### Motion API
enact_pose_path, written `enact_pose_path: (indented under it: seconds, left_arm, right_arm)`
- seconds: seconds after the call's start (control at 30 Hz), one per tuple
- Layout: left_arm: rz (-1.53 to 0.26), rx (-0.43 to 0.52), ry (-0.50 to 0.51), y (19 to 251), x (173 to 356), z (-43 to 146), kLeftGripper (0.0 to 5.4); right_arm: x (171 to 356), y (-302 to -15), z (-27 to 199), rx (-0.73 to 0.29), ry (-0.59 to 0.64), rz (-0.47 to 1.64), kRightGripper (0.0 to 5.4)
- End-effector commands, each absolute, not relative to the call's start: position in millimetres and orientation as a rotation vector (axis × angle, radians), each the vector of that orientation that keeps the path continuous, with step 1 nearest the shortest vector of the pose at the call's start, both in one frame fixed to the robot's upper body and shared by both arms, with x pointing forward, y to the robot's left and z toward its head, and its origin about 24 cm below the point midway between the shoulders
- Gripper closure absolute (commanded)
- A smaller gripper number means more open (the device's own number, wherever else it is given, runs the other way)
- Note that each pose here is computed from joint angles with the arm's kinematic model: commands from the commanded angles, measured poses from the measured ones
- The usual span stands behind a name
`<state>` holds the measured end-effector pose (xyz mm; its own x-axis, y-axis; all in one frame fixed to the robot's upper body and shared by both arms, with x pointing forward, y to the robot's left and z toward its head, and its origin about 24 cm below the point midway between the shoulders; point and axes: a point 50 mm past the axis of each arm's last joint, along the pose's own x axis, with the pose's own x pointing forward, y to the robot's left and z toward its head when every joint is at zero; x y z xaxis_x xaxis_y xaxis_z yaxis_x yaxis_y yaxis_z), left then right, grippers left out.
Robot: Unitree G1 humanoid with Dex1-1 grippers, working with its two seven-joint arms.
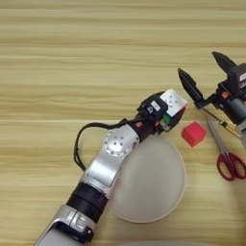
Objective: Move the objects on the table
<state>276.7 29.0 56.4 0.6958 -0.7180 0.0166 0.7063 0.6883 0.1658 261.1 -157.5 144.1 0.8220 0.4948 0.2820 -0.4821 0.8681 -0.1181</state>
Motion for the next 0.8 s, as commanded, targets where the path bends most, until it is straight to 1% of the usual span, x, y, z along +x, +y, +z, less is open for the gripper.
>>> enact_pose_path:
  seconds: [0.03, 0.23, 0.43, 0.57, 0.8]
  left_arm:
    - [-0.764, 0.136, -0.095, 40.3, 279.3, 63.0, 2.11]
    - [-0.685, 0.142, -0.073, 62.7, 288.9, 60.7, 2.12]
    - [-0.62, 0.143, -0.057, 80.3, 293.8, 57.7, 2.12]
    - [-0.573, 0.15, -0.034, 93.9, 296.5, 52.6, 2.12]
    - [-0.531, 0.158, 0.019, 106.3, 298.6, 40.2, 2.12]
  right_arm:
    - [260.9, -159.3, 145.1, -0.049, -0.319, 0.516, 0.0]
    - [261.2, -160.3, 144.8, -0.047, -0.319, 0.515, 0.0]
    - [261.9, -162.9, 144.9, -0.05, -0.317, 0.513, 0.0]
    - [262.8, -164.2, 144.8, -0.051, -0.316, 0.513, 0.0]
    - [263.3, -164.9, 145.4, -0.052, -0.317, 0.516, 0.0]
